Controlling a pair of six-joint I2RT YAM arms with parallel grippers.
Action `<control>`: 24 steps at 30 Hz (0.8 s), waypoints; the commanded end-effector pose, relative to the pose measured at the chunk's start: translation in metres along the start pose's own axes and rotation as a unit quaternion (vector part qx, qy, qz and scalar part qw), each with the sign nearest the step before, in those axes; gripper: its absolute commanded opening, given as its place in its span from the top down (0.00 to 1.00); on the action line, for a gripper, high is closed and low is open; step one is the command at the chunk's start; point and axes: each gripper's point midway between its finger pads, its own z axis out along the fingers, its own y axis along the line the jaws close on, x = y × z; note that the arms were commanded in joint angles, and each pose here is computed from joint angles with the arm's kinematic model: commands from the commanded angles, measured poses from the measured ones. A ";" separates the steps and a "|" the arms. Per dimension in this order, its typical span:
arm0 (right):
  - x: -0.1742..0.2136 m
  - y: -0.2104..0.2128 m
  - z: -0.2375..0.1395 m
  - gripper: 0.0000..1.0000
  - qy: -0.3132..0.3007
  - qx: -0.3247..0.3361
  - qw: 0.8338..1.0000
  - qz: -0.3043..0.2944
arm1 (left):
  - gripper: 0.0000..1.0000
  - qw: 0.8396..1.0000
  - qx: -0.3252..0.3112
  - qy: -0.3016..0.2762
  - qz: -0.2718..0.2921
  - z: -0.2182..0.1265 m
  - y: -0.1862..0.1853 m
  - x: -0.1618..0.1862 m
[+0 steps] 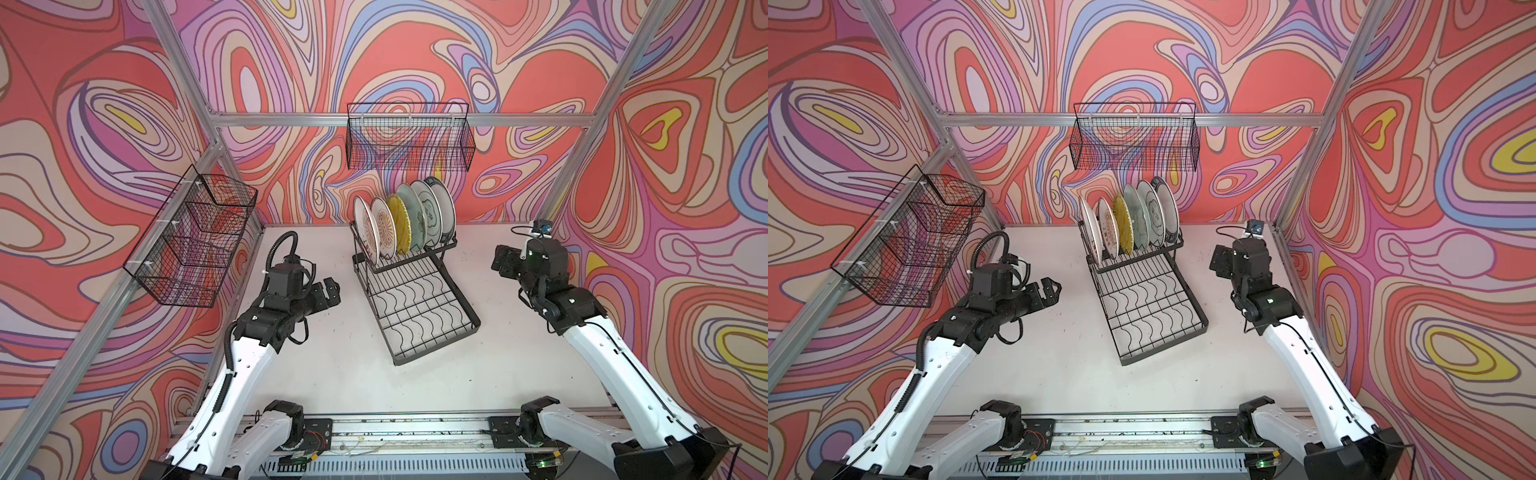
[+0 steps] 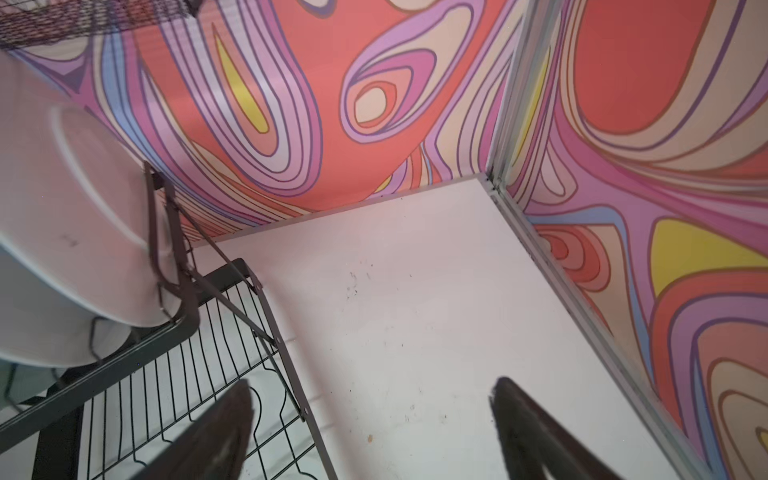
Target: Load the plates into the dish rack
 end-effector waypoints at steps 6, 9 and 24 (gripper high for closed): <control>0.022 -0.038 0.025 0.02 0.050 0.066 0.996 0.044 | 0.00 0.992 -0.069 0.100 0.043 -0.004 0.027 0.032; 0.024 -0.048 0.027 0.02 0.054 0.082 0.994 0.047 | 0.00 0.990 -0.098 0.091 0.050 -0.005 0.037 0.028; 0.034 -0.077 0.052 0.02 0.037 0.102 0.991 0.076 | 0.00 0.979 -0.188 -0.062 0.048 0.002 0.067 -0.033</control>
